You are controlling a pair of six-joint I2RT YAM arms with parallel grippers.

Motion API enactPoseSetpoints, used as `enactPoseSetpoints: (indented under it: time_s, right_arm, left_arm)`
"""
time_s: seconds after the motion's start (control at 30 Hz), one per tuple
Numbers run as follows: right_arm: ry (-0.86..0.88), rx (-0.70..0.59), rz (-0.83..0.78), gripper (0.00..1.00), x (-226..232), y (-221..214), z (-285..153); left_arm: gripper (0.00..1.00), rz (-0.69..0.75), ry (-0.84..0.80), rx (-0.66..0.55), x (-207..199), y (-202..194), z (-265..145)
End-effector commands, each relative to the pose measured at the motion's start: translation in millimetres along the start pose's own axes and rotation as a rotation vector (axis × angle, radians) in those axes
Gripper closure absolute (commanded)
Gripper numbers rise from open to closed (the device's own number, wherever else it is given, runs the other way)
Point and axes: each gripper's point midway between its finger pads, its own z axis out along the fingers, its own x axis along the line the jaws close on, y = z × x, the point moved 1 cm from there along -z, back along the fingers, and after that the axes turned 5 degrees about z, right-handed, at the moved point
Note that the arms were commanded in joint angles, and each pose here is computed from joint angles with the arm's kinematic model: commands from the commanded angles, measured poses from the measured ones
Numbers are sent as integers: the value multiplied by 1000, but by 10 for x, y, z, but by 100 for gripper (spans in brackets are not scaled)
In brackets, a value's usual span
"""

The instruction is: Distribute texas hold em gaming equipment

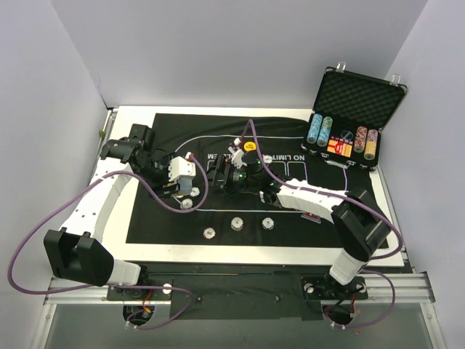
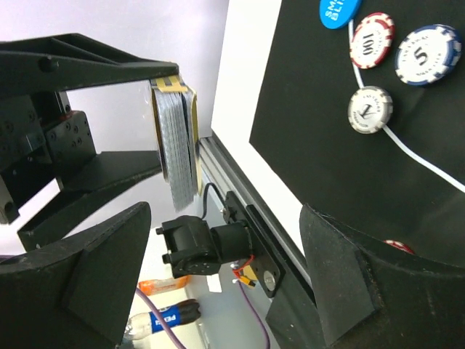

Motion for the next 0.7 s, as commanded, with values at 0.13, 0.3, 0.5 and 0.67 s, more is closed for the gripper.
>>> enactPoseSetpoints:
  time_s: [0.13,0.3,0.5,0.67]
  right_arm:
    - [236,-5,-52,22,738,69,65]
    - [224,25,-58,22,735,-14,163]
    - [199,49,-71,24,697,-53,297]
    - [188,65,-79,25,657,-112,356]
  left_arm:
    - [100,12,-7,-21,-35,148,-116]
    - [100,12,-3,-20,-25,156,-116]
    - [100,21,-3,-27,2,222,-152]
    - [100,34,1,-22,28,251,-187]
